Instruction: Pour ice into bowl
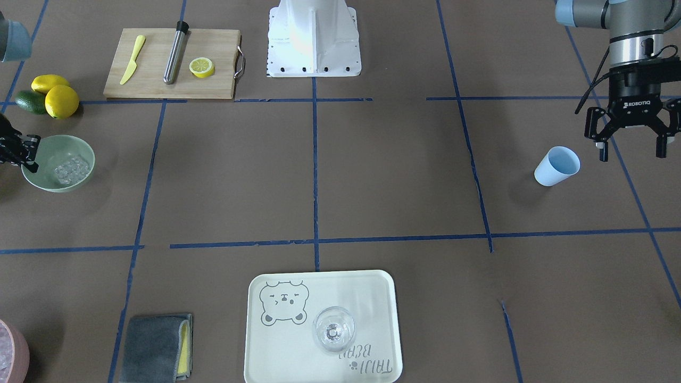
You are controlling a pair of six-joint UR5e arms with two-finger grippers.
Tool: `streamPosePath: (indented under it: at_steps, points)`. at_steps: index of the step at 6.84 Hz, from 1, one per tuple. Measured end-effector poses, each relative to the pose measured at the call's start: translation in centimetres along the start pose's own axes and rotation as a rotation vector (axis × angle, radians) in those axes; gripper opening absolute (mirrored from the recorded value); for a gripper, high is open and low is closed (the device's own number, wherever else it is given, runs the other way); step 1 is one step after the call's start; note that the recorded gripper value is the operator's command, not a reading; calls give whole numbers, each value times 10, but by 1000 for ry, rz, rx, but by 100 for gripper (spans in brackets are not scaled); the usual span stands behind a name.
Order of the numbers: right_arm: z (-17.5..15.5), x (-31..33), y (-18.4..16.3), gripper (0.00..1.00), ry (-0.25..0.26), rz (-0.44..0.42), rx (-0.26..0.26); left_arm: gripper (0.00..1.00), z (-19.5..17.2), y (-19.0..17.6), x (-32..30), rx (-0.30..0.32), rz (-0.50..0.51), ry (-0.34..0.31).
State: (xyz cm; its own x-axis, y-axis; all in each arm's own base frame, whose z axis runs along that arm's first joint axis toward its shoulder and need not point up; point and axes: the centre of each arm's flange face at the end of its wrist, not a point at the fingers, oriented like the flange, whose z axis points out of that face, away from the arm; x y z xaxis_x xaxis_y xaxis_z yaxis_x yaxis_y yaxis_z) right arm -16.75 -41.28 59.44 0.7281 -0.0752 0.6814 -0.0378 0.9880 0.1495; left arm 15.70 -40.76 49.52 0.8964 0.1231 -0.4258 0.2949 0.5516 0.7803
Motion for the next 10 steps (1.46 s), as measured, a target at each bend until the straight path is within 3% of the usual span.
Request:
streamPosePath:
  at_steps: [2, 4, 5, 7, 8, 10]
  points:
    - [-3, -7, -8, 100, -25, -10, 7, 100, -2, -3, -3, -11, 8, 18]
    - [-35, 17, -21, 100, -64, -53, 25, 100, -4, -19, -33, -41, 61, 43]
    - [-54, 41, -28, 100, -45, -101, 25, 100, -5, -26, -50, -62, 100, 58]
    - [-101, 76, -52, 100, 41, -183, -15, 100, 3, -46, -93, -182, 177, 86]
    - [-130, 94, -68, 100, 72, -221, -39, 100, 11, -76, -120, -257, 242, 77]
    - [-182, 137, -80, 100, 88, -246, -70, 100, 24, -109, -151, -390, 288, 58]
